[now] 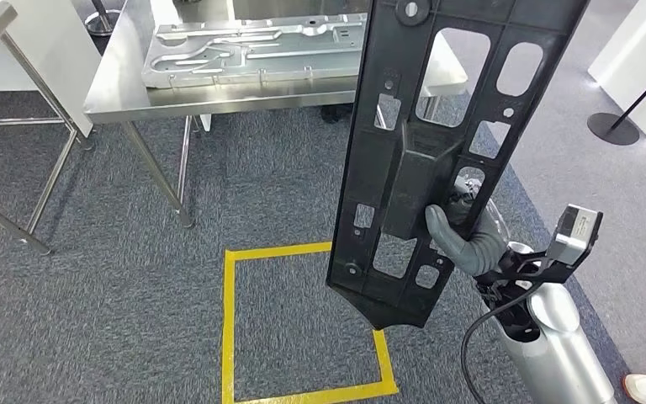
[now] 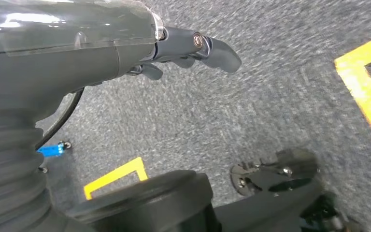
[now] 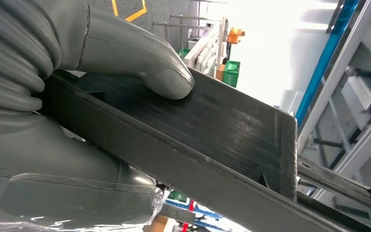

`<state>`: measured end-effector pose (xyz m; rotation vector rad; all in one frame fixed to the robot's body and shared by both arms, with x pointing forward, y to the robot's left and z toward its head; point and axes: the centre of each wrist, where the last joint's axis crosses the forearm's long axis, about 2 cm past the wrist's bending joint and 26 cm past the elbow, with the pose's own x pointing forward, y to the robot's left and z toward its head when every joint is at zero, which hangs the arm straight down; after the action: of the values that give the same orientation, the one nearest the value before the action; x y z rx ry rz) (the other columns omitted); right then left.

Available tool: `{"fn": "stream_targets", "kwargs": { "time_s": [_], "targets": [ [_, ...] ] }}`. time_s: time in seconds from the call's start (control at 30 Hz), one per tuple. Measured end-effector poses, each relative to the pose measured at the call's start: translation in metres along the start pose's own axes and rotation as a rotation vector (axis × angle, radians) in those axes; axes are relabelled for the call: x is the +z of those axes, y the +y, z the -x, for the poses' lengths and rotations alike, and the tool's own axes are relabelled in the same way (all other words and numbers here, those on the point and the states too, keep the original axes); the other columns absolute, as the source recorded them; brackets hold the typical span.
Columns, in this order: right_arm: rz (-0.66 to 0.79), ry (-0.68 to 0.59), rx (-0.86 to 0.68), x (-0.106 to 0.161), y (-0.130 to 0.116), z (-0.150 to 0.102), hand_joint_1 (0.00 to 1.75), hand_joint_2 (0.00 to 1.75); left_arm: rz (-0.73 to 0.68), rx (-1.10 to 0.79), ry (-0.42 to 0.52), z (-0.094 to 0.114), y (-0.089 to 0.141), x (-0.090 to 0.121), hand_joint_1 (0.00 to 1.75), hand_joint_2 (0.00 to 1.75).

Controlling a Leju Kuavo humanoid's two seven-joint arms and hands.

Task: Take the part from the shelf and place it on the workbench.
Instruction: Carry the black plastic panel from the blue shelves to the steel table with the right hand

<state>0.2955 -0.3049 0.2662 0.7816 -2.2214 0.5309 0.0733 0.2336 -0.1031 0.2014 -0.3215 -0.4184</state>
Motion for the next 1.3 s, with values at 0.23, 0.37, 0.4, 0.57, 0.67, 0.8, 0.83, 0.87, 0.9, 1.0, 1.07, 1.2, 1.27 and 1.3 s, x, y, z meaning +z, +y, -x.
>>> {"fn": "stream_targets", "kwargs": {
  "time_s": [0.23, 0.37, 0.4, 0.57, 0.67, 0.8, 0.83, 0.87, 0.9, 1.0, 1.07, 1.2, 1.27, 1.3],
  "targets": [
    [0.006, -0.004, 0.004, 0.002, -0.003, 0.000, 1.75, 1.75, 0.000, 0.000, -0.001, -0.002, 0.000, 0.000, 0.00, 1.75],
    [0.000, 0.002, 0.000, 0.003, -0.003, 0.000, 1.75, 1.75, 0.010, 0.004, -0.004, -0.002, -0.001, 0.000, 0.00, 1.75],
    [-0.003, 0.001, 0.000, 0.002, -0.003, 0.000, 1.75, 1.75, 0.011, 0.005, -0.005, -0.002, -0.001, 0.000, 0.00, 1.75],
    [-0.004, 0.001, -0.001, 0.003, -0.004, 0.000, 1.75, 1.75, 0.017, 0.002, -0.011, -0.001, -0.001, 0.000, 0.00, 1.75],
    [-0.002, 0.001, -0.001, 0.003, -0.005, -0.001, 1.75, 1.75, 0.016, -0.002, -0.015, -0.002, 0.000, 0.000, 0.00, 1.75],
    [0.004, 0.007, -0.004, 0.006, -0.004, 0.000, 1.75, 1.75, 0.007, -0.002, -0.027, -0.008, 0.002, -0.001, 0.00, 1.75],
    [0.005, 0.009, -0.004, 0.007, -0.004, 0.000, 1.75, 1.75, 0.006, -0.002, -0.026, -0.008, 0.002, -0.001, 0.00, 1.75],
    [0.005, 0.010, -0.005, 0.007, -0.004, 0.000, 1.75, 1.75, 0.006, -0.003, -0.025, -0.008, 0.002, -0.001, 0.00, 1.75],
    [0.006, 0.010, -0.004, 0.007, -0.004, 0.000, 1.75, 1.75, 0.008, -0.004, -0.020, -0.006, 0.001, -0.001, 0.00, 1.75],
    [0.009, 0.012, -0.003, 0.008, -0.004, 0.000, 1.75, 1.75, 0.011, -0.006, -0.013, -0.003, -0.001, 0.000, 0.00, 1.75],
    [0.011, 0.016, -0.002, 0.009, -0.004, 0.000, 1.75, 1.75, 0.011, -0.005, -0.013, -0.003, -0.001, 0.000, 0.00, 1.75],
    [0.013, 0.015, 0.003, 0.009, -0.006, -0.001, 1.75, 1.75, 0.013, -0.006, -0.012, -0.003, -0.002, 0.000, 0.00, 1.75],
    [0.016, 0.019, 0.002, 0.010, -0.005, 0.000, 1.75, 1.75, 0.015, -0.006, -0.009, -0.001, -0.003, 0.001, 0.00, 1.75],
    [0.018, 0.021, 0.000, 0.011, -0.005, 0.000, 1.75, 1.75, 0.016, -0.006, -0.008, 0.000, -0.003, 0.001, 0.00, 1.75]
  ]
}}
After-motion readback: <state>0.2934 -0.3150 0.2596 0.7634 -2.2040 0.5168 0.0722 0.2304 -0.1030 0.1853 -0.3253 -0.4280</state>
